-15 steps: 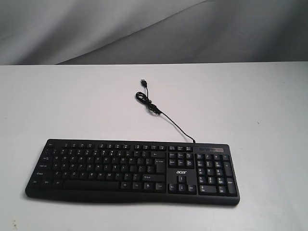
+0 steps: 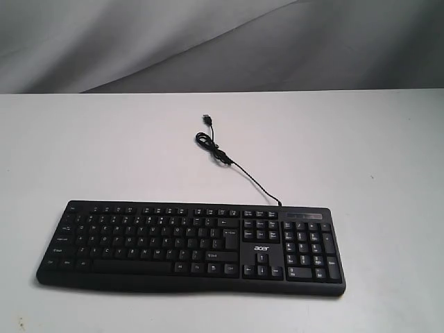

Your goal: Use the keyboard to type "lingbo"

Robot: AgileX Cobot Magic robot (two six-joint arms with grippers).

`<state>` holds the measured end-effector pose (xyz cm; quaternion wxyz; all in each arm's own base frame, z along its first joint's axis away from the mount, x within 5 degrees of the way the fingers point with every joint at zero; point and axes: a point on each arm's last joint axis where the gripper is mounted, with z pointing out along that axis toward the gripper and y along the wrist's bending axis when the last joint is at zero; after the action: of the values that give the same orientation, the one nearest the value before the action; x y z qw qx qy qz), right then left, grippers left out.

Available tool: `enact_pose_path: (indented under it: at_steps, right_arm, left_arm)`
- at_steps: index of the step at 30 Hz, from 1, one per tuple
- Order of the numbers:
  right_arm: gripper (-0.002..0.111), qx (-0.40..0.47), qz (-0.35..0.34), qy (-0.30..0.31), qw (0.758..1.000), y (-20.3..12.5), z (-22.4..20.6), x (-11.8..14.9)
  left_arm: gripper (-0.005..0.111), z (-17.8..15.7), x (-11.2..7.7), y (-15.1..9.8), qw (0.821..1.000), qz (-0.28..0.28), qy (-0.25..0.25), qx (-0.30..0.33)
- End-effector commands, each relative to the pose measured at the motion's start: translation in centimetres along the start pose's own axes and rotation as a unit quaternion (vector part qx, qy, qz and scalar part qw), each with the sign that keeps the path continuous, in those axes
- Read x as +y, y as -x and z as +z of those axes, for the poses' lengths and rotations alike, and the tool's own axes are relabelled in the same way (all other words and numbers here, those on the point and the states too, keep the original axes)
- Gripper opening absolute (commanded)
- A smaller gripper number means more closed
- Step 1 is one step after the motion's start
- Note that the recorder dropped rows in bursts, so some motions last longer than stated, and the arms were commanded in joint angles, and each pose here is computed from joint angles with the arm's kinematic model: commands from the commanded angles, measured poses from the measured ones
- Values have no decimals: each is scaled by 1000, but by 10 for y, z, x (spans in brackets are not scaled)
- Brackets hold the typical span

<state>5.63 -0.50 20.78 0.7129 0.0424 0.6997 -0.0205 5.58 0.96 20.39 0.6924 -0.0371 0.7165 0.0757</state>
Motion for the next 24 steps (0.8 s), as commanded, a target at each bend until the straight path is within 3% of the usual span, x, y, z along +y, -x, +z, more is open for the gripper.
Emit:
enact_pose_path:
  at_steps: [1, 5, 9, 13, 16, 24]
  right_arm:
    - [0, -78, 8, -1, 997, 13, -1, 0]
    - [0, -146, 52, 3, 988, 25, -4, -1]
    - [0, -237, 191, 21, 952, 41, -10, -4]
    - [0, -248, 179, 55, 950, 57, -13, 2]
    - [0, -209, 140, 66, 966, 85, 0, 8]
    - [0, -32, 62, 22, 997, 159, 102, 8]
  left_arm:
    - [1, 0, -1, -1, 1000, -1, -4, -5]
    - [1, 0, -1, -1, 1000, -1, -4, -5]
    - [1, 0, -1, -1, 1000, -1, -4, -5]
    - [1, 0, -1, -1, 1000, -1, -4, -5]
    - [1, 0, -1, -1, 1000, -1, -4, -5]
    - [1, 0, -1, -1, 1000, -1, -4, -5]
